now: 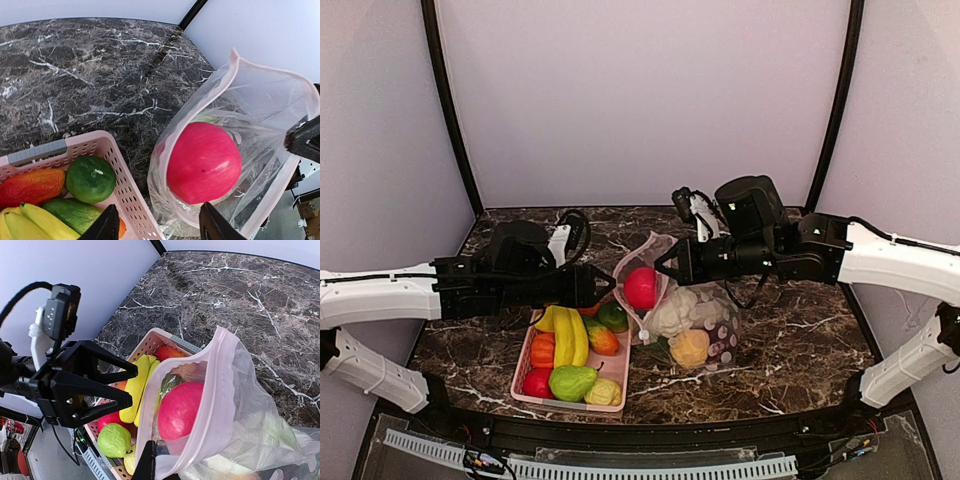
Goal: Place the food in the zip-top bag and seal the zipper
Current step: Adjust the zipper food storage bag at the center of the board.
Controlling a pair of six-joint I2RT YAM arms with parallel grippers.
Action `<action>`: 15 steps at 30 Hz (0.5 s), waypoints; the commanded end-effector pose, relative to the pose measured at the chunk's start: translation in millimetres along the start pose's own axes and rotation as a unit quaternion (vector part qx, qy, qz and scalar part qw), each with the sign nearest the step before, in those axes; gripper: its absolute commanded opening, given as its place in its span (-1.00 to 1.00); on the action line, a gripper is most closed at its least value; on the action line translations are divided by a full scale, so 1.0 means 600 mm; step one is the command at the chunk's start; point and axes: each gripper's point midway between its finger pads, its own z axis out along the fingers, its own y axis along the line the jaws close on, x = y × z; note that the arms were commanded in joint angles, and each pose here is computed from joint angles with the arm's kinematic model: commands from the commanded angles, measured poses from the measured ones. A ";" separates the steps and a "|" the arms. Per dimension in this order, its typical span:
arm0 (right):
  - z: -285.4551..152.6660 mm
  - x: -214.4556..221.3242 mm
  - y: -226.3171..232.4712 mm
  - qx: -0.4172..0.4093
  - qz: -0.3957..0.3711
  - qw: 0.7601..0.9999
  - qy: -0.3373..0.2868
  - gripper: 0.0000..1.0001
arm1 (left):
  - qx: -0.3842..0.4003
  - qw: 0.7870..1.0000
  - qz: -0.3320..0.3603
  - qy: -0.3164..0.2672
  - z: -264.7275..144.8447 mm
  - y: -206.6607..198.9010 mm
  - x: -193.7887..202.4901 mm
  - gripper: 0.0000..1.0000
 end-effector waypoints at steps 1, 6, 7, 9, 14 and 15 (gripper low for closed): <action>-0.011 -0.021 0.016 -0.016 0.001 0.999 -0.030 -1.00 | -0.007 0.999 -0.023 0.022 0.011 0.014 0.028 0.05; -0.009 -0.020 0.015 -0.015 0.001 0.999 -0.028 -1.00 | 0.004 0.999 -0.036 0.024 0.029 0.011 0.029 -0.01; -0.009 -0.020 0.015 -0.015 0.001 0.999 -0.028 -1.00 | 0.005 0.999 -0.037 0.029 0.033 0.011 0.033 -0.01; -0.008 -0.020 0.015 -0.015 0.001 0.999 -0.028 -1.00 | 0.011 0.999 -0.041 0.025 0.039 0.006 0.028 -0.05; -0.011 -0.020 0.013 -0.013 0.000 0.999 -0.030 -1.00 | 0.021 0.999 -0.044 0.024 0.050 -0.001 0.023 -0.30; -0.012 -0.021 0.013 -0.012 0.000 0.999 -0.032 -1.00 | 0.025 0.999 -0.044 0.020 0.053 -0.005 0.019 -0.39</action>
